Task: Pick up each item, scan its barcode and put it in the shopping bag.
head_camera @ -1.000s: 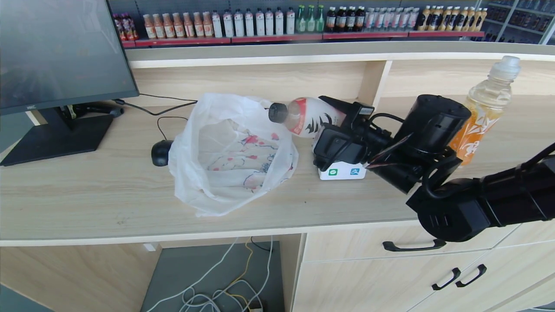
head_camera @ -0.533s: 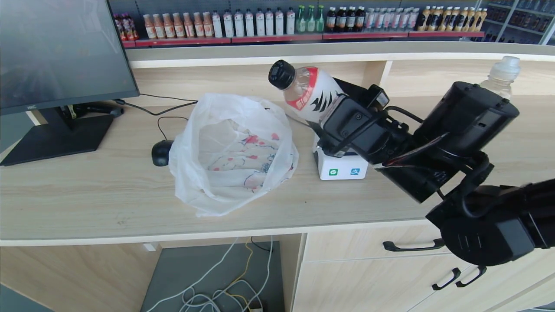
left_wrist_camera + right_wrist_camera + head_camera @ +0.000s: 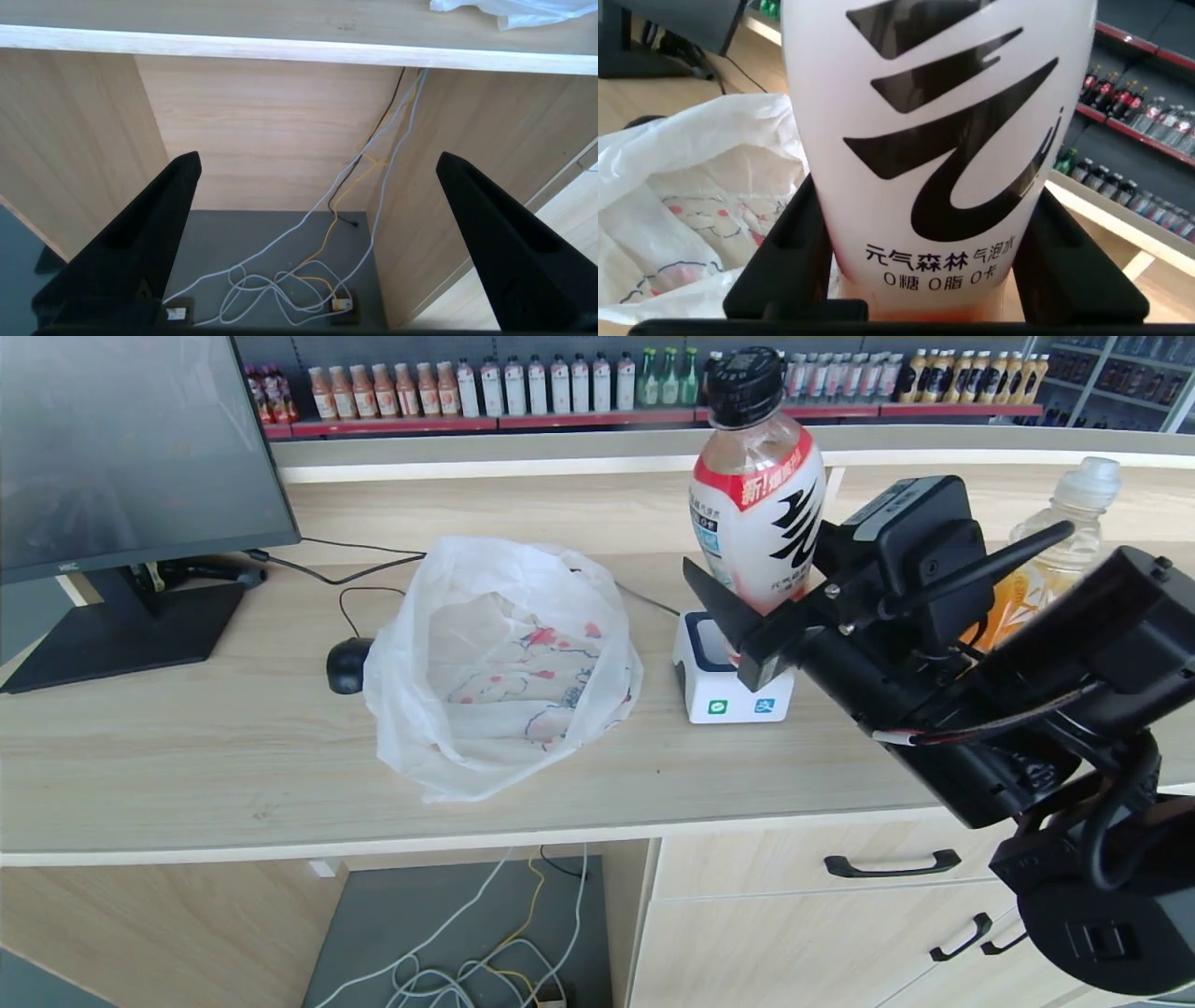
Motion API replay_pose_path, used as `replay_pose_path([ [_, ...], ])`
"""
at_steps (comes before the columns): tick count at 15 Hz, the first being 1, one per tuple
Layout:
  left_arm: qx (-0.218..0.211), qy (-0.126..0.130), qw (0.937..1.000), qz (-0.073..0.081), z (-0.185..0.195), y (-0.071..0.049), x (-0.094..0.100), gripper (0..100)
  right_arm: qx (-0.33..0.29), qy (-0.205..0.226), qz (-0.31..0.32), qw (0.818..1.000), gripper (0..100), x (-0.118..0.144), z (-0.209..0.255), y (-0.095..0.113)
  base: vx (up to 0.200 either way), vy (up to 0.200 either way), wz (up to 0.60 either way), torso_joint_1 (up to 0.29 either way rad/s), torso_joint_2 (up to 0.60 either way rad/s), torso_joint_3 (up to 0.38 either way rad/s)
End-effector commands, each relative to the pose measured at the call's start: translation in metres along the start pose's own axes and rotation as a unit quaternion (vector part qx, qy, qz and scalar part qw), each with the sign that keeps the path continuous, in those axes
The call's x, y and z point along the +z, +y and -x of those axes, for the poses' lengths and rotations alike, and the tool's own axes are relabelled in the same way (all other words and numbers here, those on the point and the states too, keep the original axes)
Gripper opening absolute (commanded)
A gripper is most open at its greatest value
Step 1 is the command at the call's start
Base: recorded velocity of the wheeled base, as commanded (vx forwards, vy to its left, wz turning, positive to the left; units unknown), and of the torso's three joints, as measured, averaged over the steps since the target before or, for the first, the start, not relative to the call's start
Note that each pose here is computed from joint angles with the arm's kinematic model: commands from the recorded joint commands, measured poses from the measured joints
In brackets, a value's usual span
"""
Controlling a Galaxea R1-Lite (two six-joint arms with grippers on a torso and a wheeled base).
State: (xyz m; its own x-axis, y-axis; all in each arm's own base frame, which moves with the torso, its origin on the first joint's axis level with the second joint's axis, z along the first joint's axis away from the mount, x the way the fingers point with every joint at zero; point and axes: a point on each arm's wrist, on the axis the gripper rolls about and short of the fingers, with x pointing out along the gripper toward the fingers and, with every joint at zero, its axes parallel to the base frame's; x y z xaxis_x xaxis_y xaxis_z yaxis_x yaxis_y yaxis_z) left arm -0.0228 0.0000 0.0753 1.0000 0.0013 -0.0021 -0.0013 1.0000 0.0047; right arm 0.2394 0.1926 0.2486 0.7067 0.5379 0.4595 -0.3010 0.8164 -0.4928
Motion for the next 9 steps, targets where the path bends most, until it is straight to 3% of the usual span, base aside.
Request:
replay_pose_path([
  [1, 0.000, 0.000, 1.0000, 0.000, 0.000, 0.000, 0.000, 100, 0.005, 0.009, -0.037, 0.999, 0, -0.002, 0.006, 0.001, 0.000, 0.000, 0.00, 0.000, 0.00, 0.000],
  [2, 0.000, 0.000, 1.0000, 0.000, 0.000, 0.000, 0.000, 100, 0.008, 0.014, -0.056, 0.998, 0, -0.004, 0.008, 0.003, 0.000, 0.000, 0.00, 0.000, 0.00, 0.000],
  [4, 0.000, 0.000, 1.0000, 0.000, 0.000, 0.000, 0.000, 100, 0.010, 0.019, -0.159, 0.987, 0, -0.007, 0.012, 0.006, 0.000, 0.000, 0.00, 0.000, 0.00, 0.000],
  [6, 0.000, 0.000, 1.0000, -0.001, 0.000, 0.000, 0.000, 100, -0.031, 0.001, -0.164, 0.986, 0, -0.011, 0.016, -0.012, 0.000, 0.000, 0.00, 0.000, 0.00, 0.000],
  [9, -0.001, 0.000, 1.0000, -0.001, 0.000, 0.000, 0.000, 100, -0.088, -0.002, -0.199, 0.976, 0, -0.008, 0.023, -0.017, 0.000, 0.000, 0.00, 0.000, 0.00, 0.000],
])
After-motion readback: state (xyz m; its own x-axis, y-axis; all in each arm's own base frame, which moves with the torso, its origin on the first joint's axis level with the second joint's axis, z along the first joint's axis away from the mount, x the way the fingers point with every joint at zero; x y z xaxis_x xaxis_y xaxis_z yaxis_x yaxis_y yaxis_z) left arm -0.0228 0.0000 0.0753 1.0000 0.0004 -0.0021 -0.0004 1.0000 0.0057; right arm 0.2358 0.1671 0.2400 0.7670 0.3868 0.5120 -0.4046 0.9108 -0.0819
